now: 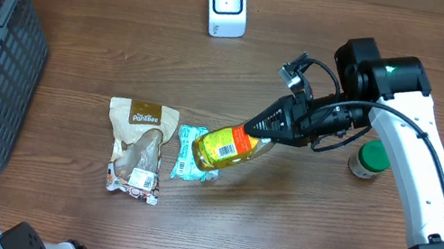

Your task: Scan the item barcode

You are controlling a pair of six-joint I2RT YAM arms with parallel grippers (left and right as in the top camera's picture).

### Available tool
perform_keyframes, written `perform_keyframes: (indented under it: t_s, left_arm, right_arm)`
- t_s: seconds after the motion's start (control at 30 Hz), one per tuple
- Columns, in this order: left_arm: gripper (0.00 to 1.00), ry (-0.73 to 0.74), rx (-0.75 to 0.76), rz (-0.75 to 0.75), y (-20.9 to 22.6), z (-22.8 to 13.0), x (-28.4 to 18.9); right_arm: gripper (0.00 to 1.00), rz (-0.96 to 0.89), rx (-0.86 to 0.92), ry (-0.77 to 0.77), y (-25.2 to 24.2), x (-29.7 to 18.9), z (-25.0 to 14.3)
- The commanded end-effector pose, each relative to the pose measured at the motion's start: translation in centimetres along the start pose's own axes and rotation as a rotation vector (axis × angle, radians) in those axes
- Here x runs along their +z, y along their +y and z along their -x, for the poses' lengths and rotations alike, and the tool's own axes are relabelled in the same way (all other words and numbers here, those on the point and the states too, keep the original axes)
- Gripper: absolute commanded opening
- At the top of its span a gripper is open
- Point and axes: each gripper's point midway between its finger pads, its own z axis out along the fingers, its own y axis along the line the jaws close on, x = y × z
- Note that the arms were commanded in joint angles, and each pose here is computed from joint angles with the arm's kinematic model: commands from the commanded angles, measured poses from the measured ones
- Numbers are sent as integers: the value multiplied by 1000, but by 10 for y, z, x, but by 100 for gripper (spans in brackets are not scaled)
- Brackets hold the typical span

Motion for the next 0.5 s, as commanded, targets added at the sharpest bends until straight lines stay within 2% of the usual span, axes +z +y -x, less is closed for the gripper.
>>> perform_keyframes:
  t_s: [0.0,0.1,0.23,0.47]
  left_arm:
    - [99,8,-6,-12,-2,-2,3]
    - [100,8,-6,-12,-2,-2,3]
    - [100,7,-6,-12,-2,-1,3]
    - [100,7,-6,-12,-2,-1,3]
  right_arm:
    - [4,-20,-57,-16,9,-4,1]
    - [4,-116,-73,-12,-8,-5,2]
    - [4,-366,-89,3,-49,-15,4]
    - [4,-760,38,-89,-108,-51,20]
